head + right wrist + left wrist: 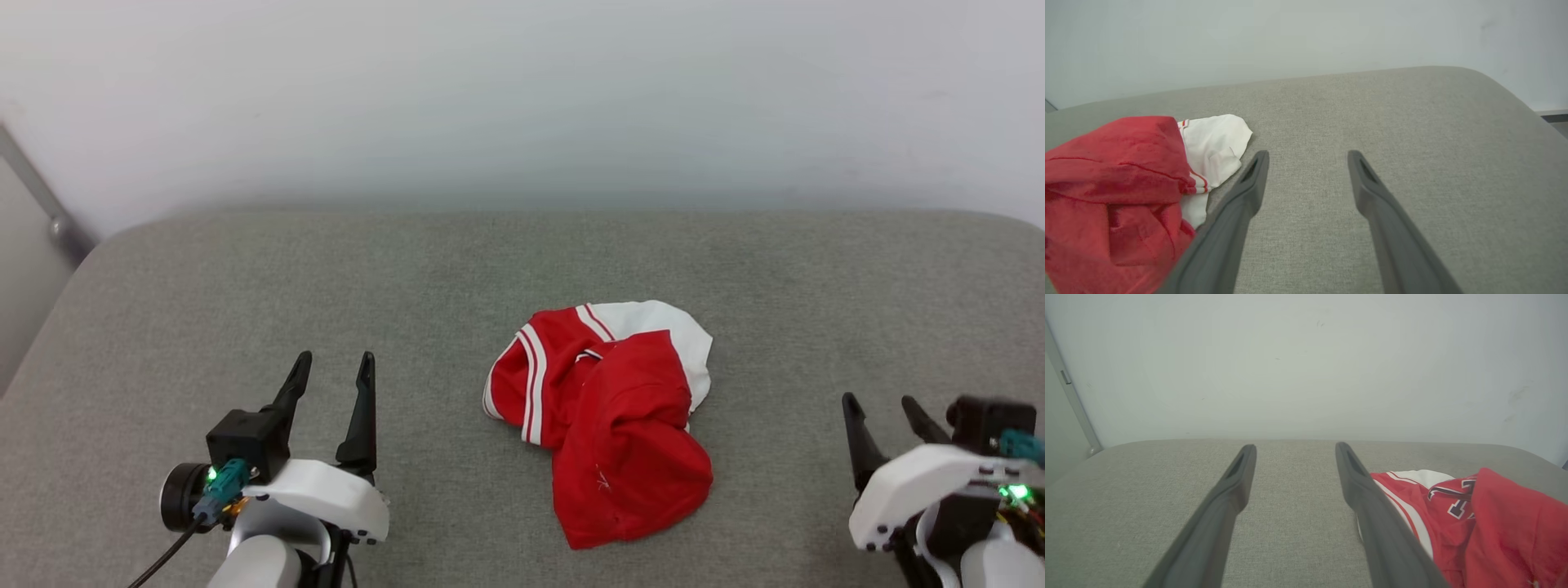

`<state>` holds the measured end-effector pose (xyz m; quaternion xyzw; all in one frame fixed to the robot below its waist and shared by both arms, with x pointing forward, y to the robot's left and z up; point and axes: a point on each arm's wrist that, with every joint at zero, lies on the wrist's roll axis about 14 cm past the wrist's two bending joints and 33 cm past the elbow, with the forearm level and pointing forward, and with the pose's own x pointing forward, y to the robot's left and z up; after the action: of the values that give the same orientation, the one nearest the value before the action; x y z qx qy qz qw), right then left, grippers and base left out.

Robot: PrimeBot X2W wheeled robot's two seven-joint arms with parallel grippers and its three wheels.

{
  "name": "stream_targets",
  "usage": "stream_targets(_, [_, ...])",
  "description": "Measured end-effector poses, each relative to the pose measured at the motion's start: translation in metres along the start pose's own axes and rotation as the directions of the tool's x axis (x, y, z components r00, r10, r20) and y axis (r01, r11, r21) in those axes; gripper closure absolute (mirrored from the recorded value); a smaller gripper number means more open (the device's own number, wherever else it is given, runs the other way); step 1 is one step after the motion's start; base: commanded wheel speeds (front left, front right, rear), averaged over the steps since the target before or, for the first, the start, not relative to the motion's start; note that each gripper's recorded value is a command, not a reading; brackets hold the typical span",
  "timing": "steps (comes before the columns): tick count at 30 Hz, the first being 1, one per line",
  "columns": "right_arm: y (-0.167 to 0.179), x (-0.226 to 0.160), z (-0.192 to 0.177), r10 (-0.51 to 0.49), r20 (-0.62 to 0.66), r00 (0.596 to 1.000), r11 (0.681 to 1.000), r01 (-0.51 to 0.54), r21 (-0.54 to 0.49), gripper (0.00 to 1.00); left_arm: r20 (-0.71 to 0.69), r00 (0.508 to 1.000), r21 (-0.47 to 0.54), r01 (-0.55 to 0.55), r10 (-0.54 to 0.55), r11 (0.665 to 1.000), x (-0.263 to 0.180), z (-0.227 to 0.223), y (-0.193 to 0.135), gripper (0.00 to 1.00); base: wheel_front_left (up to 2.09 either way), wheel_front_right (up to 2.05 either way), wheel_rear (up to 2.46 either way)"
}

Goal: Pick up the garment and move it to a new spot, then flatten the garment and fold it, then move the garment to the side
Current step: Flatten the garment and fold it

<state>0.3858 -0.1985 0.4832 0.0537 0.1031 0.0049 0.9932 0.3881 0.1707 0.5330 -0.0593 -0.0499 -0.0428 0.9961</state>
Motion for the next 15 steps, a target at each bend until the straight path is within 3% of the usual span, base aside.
stream_targets(7, [0.01,0.053,-0.013,0.019,-0.19,0.982,1.0,-0.022,-0.013,0.0,0.015,1.0,-0.009,0.023,-0.023,1.0,0.017,0.002,-0.007,0.0,0.0,0.0,0.0])
stream_targets(10, [0.03,0.077,-0.026,0.079,-0.306,0.949,0.997,-0.082,0.004,0.0,0.007,1.0,-0.011,0.023,-0.023,1.0,0.026,-0.003,-0.006,0.0,0.0,0.0,0.0])
stream_targets(15, [0.054,0.107,-0.051,0.146,-0.492,0.858,0.985,-0.174,-0.01,0.0,-0.003,1.0,-0.021,0.021,-0.021,1.0,0.04,-0.012,-0.004,0.0,0.0,0.0,0.0])
